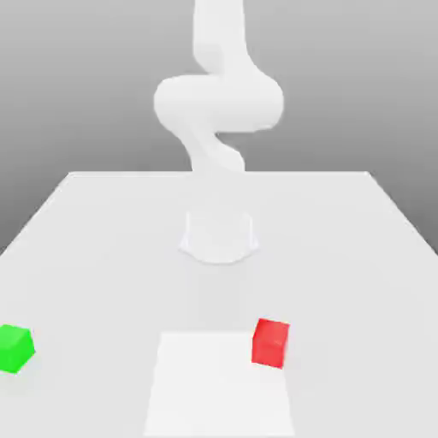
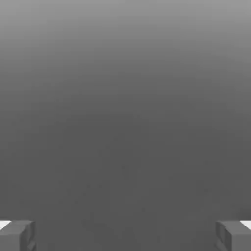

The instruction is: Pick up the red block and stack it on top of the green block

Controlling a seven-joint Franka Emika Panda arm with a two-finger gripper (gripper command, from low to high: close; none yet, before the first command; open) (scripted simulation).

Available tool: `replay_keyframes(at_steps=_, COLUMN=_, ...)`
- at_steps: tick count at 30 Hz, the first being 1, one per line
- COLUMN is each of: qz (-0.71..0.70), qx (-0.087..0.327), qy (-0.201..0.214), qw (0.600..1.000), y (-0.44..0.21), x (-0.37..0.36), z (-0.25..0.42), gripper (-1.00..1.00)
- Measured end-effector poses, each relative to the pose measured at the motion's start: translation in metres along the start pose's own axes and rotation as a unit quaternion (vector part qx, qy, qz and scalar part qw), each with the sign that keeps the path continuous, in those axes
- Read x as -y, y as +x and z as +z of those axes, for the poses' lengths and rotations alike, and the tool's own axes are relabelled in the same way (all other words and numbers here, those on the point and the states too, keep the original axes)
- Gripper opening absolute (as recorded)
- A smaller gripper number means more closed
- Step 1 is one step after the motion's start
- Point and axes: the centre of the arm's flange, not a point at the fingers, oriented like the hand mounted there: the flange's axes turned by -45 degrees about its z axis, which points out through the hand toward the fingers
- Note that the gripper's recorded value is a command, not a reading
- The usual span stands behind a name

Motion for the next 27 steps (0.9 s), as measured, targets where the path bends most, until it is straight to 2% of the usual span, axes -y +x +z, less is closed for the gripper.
replay_keyframes(at_steps=9, qz=0.053, qx=0.165, qy=-0.027, qw=0.985, y=-0.108, x=0.039, z=0.204, gripper=0.0)
replay_keyframes(at_steps=17, qz=0.114, qx=0.325, qy=-0.05, qw=0.938, y=-0.287, x=0.058, z=0.316, gripper=0.0)
replay_keyframes(at_steps=20, qz=0.123, qx=0.344, qy=-0.053, qw=0.929, y=-0.32, x=0.06, z=0.334, gripper=0.0)
replay_keyframes(at_steps=26, qz=0.124, qx=0.347, qy=-0.053, qw=0.928, y=-0.352, x=0.06, z=0.367, gripper=0.0)
replay_keyframes(at_steps=27, qz=0.124, qx=0.348, qy=-0.054, qw=0.928, y=-0.358, x=0.059, z=0.371, gripper=-1.0)
